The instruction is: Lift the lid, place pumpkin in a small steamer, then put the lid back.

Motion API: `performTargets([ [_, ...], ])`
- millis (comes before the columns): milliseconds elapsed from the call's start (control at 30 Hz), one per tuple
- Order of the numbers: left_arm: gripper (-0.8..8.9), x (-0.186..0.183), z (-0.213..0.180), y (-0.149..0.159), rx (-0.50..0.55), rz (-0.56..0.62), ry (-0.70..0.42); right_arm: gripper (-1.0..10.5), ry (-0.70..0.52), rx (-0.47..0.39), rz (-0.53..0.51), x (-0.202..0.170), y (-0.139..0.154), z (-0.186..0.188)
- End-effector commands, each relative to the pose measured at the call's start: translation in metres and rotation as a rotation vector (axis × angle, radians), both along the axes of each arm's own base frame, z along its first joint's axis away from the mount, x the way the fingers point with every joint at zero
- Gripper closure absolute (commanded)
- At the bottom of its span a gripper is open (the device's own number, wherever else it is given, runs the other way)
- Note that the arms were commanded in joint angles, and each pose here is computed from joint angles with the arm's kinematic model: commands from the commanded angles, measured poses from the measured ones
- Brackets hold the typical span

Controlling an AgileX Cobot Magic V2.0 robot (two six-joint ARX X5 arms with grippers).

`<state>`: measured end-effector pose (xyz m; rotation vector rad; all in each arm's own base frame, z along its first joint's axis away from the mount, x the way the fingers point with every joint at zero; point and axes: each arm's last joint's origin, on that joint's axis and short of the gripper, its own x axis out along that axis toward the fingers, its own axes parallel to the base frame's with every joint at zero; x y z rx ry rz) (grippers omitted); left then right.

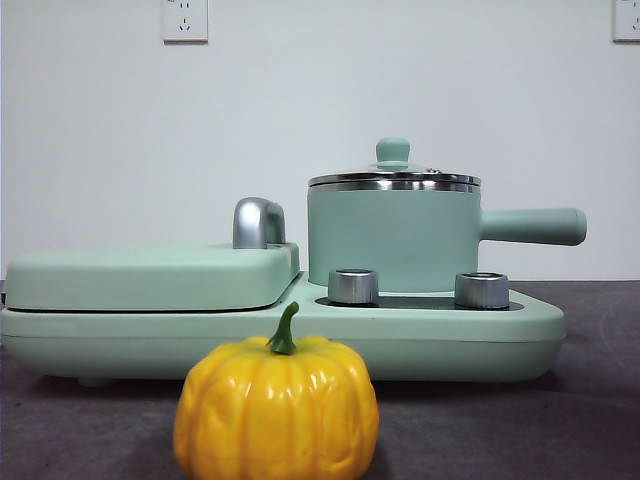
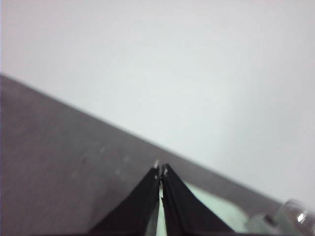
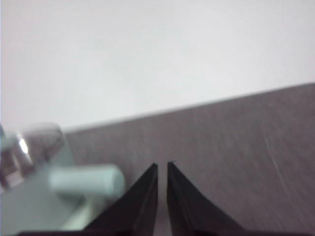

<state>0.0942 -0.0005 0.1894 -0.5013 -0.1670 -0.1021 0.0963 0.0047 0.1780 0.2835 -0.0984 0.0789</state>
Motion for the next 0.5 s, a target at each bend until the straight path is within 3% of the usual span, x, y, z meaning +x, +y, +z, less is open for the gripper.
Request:
performTargets([
  [33,8.05,0.000,0.001,0.000,-0.029,-0.002,-0.017,9.2,-0.073,0.082,0.016,-0.002,0.000,0.010],
  [300,8.04,-0.008,0.027,0.000,-0.027,-0.003,-0.089,9.4,-0.199,0.069,0.017,-0.015,-0.001,0.054],
  [500,8.04,-0.021,0.058,0.000,-0.019,0.000,-0.040,9.4,-0.133,0.026,-0.023,-0.026,-0.002,0.088],
])
